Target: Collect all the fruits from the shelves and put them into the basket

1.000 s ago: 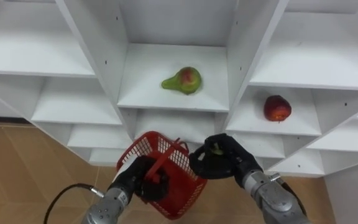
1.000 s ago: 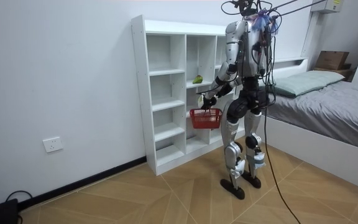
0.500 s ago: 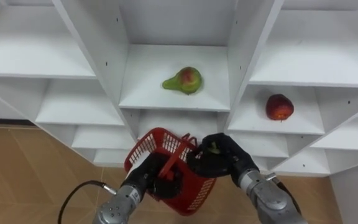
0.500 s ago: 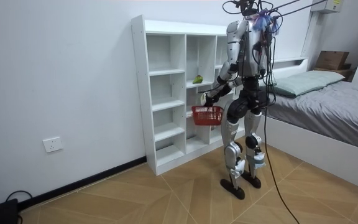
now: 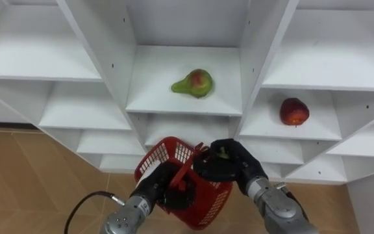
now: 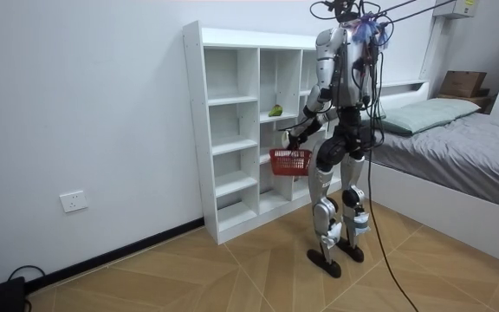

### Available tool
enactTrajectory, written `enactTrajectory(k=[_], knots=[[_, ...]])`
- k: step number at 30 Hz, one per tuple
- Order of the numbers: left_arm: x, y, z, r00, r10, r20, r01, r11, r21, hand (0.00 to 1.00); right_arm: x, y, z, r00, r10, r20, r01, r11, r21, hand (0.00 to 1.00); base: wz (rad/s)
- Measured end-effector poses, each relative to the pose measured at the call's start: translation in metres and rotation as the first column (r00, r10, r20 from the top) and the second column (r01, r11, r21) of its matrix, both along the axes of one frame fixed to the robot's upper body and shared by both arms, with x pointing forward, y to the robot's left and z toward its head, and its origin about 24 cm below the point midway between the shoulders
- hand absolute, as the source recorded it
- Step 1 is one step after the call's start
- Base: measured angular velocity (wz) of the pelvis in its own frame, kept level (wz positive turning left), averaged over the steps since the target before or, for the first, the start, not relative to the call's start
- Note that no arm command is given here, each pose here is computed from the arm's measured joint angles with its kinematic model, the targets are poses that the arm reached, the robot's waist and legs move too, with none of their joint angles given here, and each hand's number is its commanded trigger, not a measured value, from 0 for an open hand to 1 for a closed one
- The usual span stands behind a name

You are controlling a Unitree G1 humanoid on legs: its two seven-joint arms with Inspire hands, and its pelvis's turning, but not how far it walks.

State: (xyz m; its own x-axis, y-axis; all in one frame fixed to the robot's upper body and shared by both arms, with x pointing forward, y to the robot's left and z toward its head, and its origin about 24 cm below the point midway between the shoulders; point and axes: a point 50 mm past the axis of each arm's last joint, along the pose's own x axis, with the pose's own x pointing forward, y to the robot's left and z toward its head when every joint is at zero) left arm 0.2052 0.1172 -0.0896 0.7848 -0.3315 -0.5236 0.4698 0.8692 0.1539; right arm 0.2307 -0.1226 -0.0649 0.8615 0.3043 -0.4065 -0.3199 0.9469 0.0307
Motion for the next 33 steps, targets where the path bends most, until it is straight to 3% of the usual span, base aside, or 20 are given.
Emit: enactTrajectory(k=[8,9,10,12,13,14,16,33], knots=[[0.000,-0.001,0.000,1.000,-0.001,-0.004,0.001,1.000,0.000,1.00,0.002,0.001,0.001,1.000,0.003,0.005,-0.003,1.000,0.000,1.00,0.00],[0.000,0.000,0.000,1.000,0.000,-0.003,0.000,1.000,0.000,1.00,0.002,0.001,0.002,1.000,0.003,0.007,-0.003,1.000,0.001,0.90,0.00],[0.000,0.000,0.000,1.000,0.001,-0.003,-0.001,1.000,0.000,1.00,0.002,0.001,0.002,1.000,0.004,0.007,-0.004,1.000,0.002,0.63,0.00],[0.000,0.000,0.000,1.000,0.001,-0.003,-0.001,1.000,-0.001,1.00,0.003,0.001,0.002,1.000,0.004,0.008,-0.004,1.000,0.001,0.37,0.00],[0.000,0.000,0.000,1.000,0.001,-0.003,-0.001,1.000,0.000,1.00,0.003,0.001,0.002,1.000,0.004,0.007,-0.004,1.000,0.001,0.10,0.00],[0.000,0.000,0.000,1.000,0.001,-0.003,-0.001,1.000,0.000,1.00,0.003,0.001,0.002,1.000,0.003,0.007,-0.003,1.000,0.000,0.05,0.00],[0.000,0.000,0.000,1.000,0.002,-0.002,-0.002,1.000,0.000,1.00,0.003,0.001,0.002,1.000,0.003,0.008,-0.003,1.000,-0.001,0.00,0.00],[0.001,0.001,0.000,0.999,0.031,-0.010,-0.031,0.999,-0.029,1.00,-0.003,-0.005,-0.008,0.998,-0.036,-0.052,0.038,0.999,0.020,0.00,0.00]])
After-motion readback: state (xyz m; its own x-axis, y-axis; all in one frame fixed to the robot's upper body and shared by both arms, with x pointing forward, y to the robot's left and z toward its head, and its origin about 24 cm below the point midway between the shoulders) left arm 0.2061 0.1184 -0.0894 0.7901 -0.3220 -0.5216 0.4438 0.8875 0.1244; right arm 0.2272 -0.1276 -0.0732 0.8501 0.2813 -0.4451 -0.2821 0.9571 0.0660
